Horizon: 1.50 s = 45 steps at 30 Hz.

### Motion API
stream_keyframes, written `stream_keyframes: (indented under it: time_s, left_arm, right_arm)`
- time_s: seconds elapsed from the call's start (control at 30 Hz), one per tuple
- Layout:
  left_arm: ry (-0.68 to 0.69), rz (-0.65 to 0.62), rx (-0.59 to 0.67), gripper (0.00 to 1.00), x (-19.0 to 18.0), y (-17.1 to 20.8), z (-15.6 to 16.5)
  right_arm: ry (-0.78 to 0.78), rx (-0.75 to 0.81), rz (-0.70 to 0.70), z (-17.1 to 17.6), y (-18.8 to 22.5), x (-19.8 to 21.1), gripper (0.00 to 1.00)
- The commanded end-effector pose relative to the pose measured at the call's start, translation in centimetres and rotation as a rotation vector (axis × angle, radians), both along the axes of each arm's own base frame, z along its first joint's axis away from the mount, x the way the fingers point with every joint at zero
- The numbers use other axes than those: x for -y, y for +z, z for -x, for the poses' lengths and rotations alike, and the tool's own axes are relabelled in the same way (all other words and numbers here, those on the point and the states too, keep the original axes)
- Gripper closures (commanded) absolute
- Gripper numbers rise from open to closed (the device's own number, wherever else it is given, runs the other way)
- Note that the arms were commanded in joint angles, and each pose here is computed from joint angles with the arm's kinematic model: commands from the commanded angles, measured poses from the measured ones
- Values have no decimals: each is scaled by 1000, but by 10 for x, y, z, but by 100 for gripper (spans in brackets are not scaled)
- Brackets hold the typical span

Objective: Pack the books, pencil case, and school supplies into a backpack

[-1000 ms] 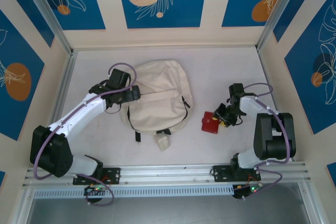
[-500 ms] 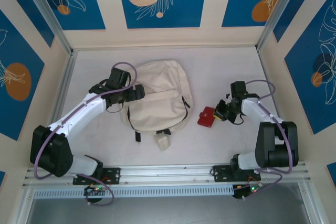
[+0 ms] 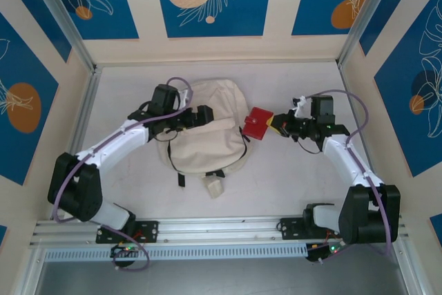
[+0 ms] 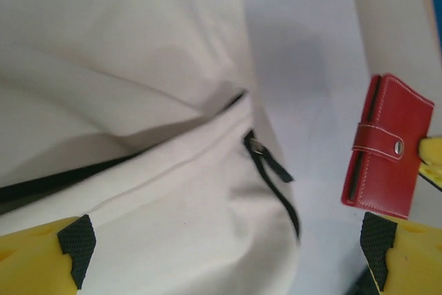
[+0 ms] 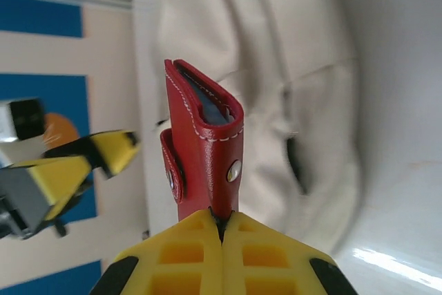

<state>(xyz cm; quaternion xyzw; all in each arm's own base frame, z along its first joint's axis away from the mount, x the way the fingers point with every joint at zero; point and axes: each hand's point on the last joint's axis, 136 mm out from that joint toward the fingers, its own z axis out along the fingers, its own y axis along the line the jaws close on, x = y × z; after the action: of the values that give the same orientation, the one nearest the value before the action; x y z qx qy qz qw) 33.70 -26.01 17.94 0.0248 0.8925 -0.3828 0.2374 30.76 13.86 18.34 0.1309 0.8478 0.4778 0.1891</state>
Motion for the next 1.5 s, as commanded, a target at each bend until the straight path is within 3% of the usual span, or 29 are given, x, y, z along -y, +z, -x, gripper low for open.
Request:
stream_keyframes:
  time_s: [0.0,0.2,0.37,0.47,0.53,0.73,0.83,0.9,1.2,1.27,1.37,1.4,1.47]
  left_arm:
    - [-106,176,9,0,40,27,3]
    - [-177,358,-6,0,67,50,0]
    - [-213,376,-13,4,79,52,2]
    - [-221,382,-16,19,80,51,2]
    - [-224,400,-9,36,81,54,3]
    - [-213,415,1,67,81,57,1]
    - [-219,445,9,80,83,63,1]
    - [-226,472,15,86,85,68,1]
    - [-174,490,-7,89,83,70,-8]
    - [-159,482,-25,89,81,65,-11]
    - [-140,455,-48,82,76,55,-12]
    - [-125,427,-63,75,72,49,-14]
    - [-88,330,-72,59,61,34,-15]
  right_arm:
    - [144,68,-144,1,38,-35,98]
    - [255,61,-205,0,46,-70,98]
    - [287,53,-240,-5,45,-85,97]
    - [291,59,-254,-9,45,-88,97]
    - [294,56,-259,-10,45,-89,97]
    - [308,14,-274,-11,36,-92,91]
    - [355,10,-303,-5,38,-98,67]
    - [402,21,-323,1,41,-107,57]
    - [413,31,-340,1,43,-113,55]
    - [406,41,-340,0,45,-112,62]
    - [376,47,-330,-4,47,-106,84]
    - [365,42,-321,-5,46,-104,90]
    - [340,32,-304,-8,43,-99,93]
